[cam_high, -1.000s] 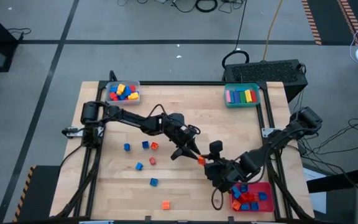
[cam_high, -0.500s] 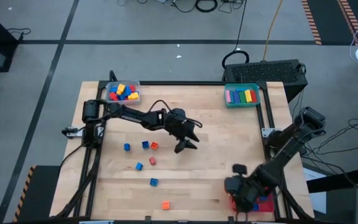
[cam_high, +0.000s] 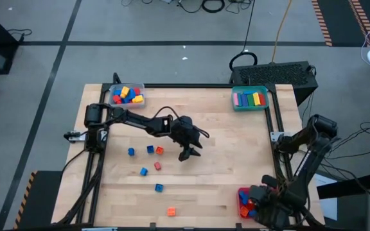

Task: Sort blocks by size
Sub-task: Put the small blue game piece into the red bin

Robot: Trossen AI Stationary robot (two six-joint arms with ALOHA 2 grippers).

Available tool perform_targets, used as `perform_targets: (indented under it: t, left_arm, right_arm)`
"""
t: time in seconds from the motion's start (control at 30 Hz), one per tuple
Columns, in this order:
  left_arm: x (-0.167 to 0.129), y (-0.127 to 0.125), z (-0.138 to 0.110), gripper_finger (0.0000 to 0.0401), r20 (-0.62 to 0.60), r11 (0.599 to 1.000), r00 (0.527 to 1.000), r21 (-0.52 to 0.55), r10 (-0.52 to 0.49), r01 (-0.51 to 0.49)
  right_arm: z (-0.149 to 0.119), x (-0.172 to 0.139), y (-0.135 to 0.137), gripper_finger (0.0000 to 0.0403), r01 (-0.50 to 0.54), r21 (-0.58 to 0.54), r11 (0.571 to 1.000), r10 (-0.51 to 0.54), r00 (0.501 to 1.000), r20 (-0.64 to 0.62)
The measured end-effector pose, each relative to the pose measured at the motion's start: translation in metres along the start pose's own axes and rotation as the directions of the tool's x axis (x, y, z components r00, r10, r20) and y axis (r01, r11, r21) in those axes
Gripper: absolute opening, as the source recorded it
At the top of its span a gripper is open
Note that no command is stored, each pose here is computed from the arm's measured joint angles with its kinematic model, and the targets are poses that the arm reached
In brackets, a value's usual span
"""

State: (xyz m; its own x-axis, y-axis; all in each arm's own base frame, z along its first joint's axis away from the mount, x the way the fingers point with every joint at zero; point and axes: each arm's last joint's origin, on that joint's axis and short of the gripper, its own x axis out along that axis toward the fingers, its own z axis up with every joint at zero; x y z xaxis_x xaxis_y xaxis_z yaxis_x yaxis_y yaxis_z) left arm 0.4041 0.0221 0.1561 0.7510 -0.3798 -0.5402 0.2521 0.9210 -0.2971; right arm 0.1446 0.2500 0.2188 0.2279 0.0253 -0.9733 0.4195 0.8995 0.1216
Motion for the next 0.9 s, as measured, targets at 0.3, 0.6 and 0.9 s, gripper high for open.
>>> perform_targets:
  t: [0.3, 0.6, 0.9]
  left_arm:
    - [-0.026, -0.001, 0.0, 0.0206, -0.031, 0.999, 0.999, -0.037, 0.035, -0.037]
    - [-0.083, -0.026, -0.033, 0.0206, 0.076, 0.978, 0.977, -0.072, 0.2, -0.194]
    - [-0.117, -0.061, -0.065, 0.0206, 0.102, 0.956, 0.954, -0.115, 0.28, -0.268]
  right_arm:
    - [0.001, 0.021, 0.001, 0.0244, 0.109, 0.072, 0.991, -0.118, 0.982, 0.146]
    - [0.025, 0.023, 0.0, 0.0247, 0.149, 0.093, 0.984, -0.174, 0.743, 0.647]
    - [0.069, 0.029, -0.007, 0.0231, 0.241, 0.124, 0.963, -0.259, 0.683, 0.683]
